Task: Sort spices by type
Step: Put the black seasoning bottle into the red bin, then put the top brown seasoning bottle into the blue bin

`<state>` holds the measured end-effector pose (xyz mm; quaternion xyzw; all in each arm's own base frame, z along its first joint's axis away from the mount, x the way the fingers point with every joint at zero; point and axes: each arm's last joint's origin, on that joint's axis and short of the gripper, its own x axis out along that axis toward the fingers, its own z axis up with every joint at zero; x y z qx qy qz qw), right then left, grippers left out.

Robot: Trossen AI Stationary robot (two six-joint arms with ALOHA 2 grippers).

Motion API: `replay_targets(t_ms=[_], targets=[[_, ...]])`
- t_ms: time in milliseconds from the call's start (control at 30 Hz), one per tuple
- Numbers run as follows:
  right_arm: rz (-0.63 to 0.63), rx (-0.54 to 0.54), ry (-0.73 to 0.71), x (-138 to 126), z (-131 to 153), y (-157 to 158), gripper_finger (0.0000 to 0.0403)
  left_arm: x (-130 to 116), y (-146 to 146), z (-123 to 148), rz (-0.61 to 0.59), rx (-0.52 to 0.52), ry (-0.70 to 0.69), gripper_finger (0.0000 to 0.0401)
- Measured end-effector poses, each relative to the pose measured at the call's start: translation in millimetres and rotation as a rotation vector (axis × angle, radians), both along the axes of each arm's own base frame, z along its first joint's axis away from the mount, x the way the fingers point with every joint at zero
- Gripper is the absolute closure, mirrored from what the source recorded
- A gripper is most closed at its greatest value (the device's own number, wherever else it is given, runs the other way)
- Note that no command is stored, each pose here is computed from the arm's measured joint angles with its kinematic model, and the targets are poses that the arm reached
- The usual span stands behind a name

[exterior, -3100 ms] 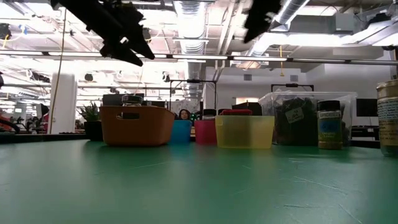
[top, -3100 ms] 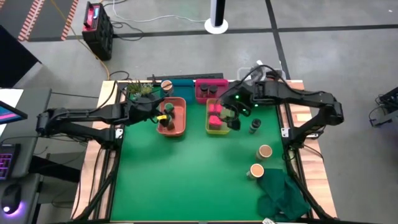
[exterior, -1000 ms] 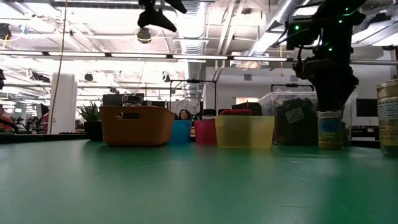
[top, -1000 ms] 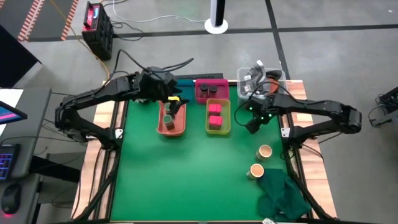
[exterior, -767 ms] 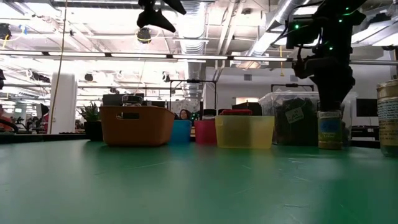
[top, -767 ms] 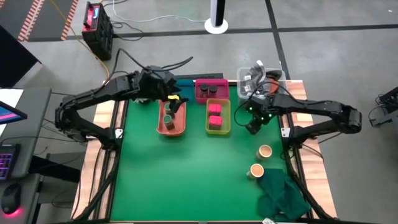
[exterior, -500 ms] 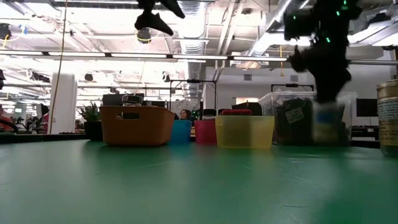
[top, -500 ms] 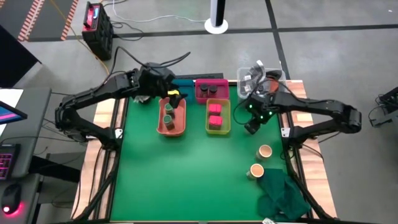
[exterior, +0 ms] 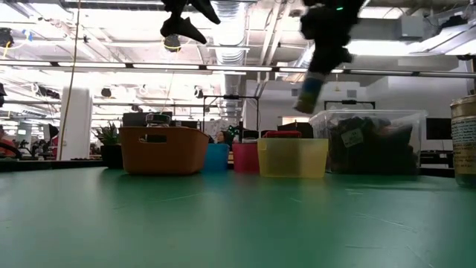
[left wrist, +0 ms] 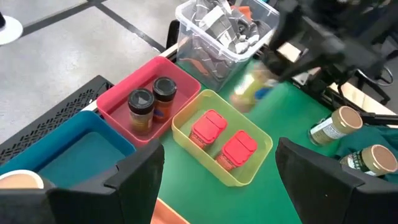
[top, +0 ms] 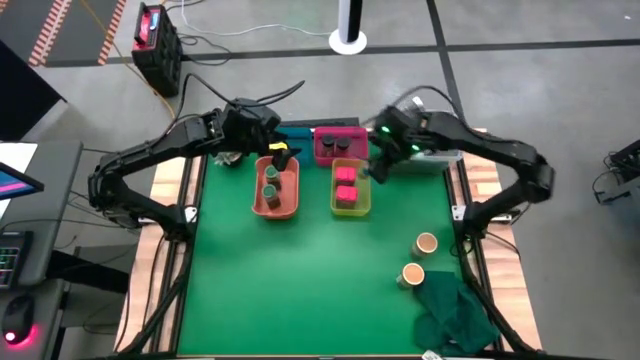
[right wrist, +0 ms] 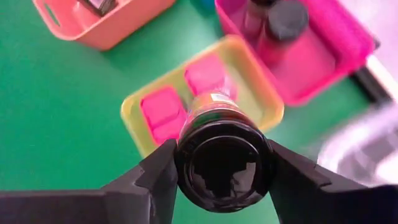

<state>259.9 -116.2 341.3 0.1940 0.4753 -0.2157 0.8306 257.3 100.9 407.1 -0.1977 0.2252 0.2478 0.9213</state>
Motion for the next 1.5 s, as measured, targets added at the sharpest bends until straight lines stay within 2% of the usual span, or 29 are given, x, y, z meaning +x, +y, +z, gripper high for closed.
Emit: replay_targets(t_ms=[200, 300, 500, 633, 867, 1100, 1367, 1500], targets=[[0.065, -0.057, 0.104, 34, -6, -44, 0.0178, 0, -1, 0, -0.021, -0.017, -0.005, 0.0106], [0.054, -0.066, 0.188, 38, -13, -68, 0.0175, -2, -2, 2, -0.026, -0.049, -0.028, 0.0106], [0.065, -0.092, 0.218, 45, -30, -106, 0.0173, -13, -9, 13, -0.022, -0.058, -0.085, 0.0106], [0.081, -0.07, 0.265, 50, -49, -121, 0.0173, -19, -14, 17, -0.025, -0.051, -0.096, 0.0106], [0.122, -0.071, 0.287, 63, -72, -131, 0.0162, -18, -19, 18, -0.044, -0.049, -0.099, 0.0106], [0.114, -0.086, 0.27, 62, -70, -133, 0.013, -18, -19, 18, -0.045, -0.042, -0.098, 0.0106], [0.095, -0.056, 0.288, 58, -67, -130, 0.0126, -18, -19, 20, -0.043, 0.004, -0.093, 0.0106], [0.081, -0.062, 0.267, 54, -55, -123, 0.0125, -18, -19, 19, -0.054, 0.021, -0.077, 0.0106]])
